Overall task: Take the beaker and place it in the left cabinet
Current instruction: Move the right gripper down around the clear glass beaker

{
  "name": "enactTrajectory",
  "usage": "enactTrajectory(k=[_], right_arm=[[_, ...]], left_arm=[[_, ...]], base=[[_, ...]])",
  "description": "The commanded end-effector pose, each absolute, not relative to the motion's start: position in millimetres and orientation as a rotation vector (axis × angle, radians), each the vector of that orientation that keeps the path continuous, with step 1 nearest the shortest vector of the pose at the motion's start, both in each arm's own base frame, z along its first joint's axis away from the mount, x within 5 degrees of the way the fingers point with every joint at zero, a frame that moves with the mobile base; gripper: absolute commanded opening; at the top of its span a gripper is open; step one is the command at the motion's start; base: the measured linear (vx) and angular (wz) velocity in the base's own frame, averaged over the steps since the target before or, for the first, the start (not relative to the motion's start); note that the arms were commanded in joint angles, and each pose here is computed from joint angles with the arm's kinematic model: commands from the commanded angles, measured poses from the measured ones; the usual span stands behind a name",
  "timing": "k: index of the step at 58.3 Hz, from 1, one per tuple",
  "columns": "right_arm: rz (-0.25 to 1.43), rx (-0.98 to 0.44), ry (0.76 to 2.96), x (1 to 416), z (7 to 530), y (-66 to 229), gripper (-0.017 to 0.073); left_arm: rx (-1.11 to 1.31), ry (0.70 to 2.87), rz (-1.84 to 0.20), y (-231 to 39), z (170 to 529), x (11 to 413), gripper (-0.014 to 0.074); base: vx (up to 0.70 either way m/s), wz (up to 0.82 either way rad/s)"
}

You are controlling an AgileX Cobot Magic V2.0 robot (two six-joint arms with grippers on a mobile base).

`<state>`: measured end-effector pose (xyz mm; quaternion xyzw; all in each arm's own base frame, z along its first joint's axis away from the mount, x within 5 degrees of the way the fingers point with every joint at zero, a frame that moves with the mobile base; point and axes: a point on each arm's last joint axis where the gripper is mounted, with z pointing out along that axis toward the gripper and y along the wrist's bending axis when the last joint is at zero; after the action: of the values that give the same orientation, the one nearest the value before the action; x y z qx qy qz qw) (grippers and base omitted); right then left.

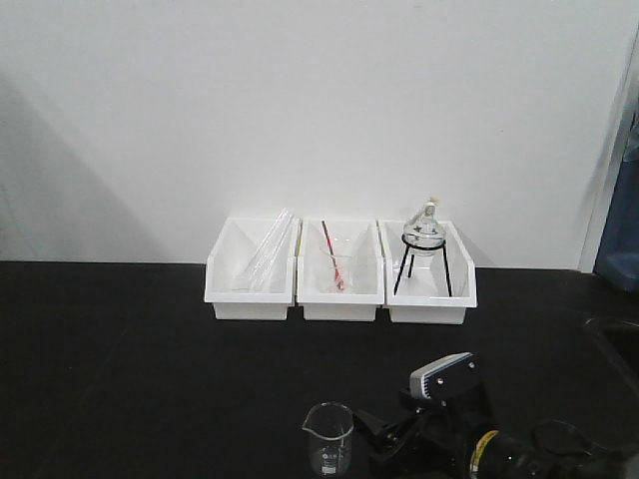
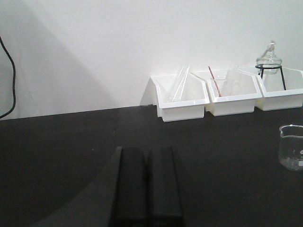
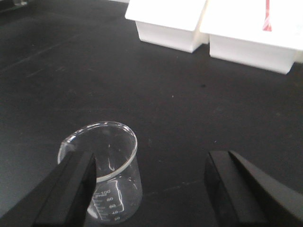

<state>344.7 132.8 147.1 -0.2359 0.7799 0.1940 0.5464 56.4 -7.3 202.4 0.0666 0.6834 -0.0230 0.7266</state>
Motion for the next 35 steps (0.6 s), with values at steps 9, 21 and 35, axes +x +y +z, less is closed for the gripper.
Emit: enactTrajectory(k=[9,21,35], right_arm=[[0.49,-0.591,1.724,350,162,152,0.0548],[0.529,-0.658,1.673,344,163,163,0.0548],[0.528,-0.572,1.719,351,149,164,0.0548]], left_arm=[[0.13,1.422,-0.06,-7,206,55,0.0001],[0.13,1.422,-0.06,-7,206,55,0.0001],[0.13,1.422,-0.06,-7,206,55,0.0001]], base=[[0.0,0.0],[0.0,0.0],[0.0,0.0]])
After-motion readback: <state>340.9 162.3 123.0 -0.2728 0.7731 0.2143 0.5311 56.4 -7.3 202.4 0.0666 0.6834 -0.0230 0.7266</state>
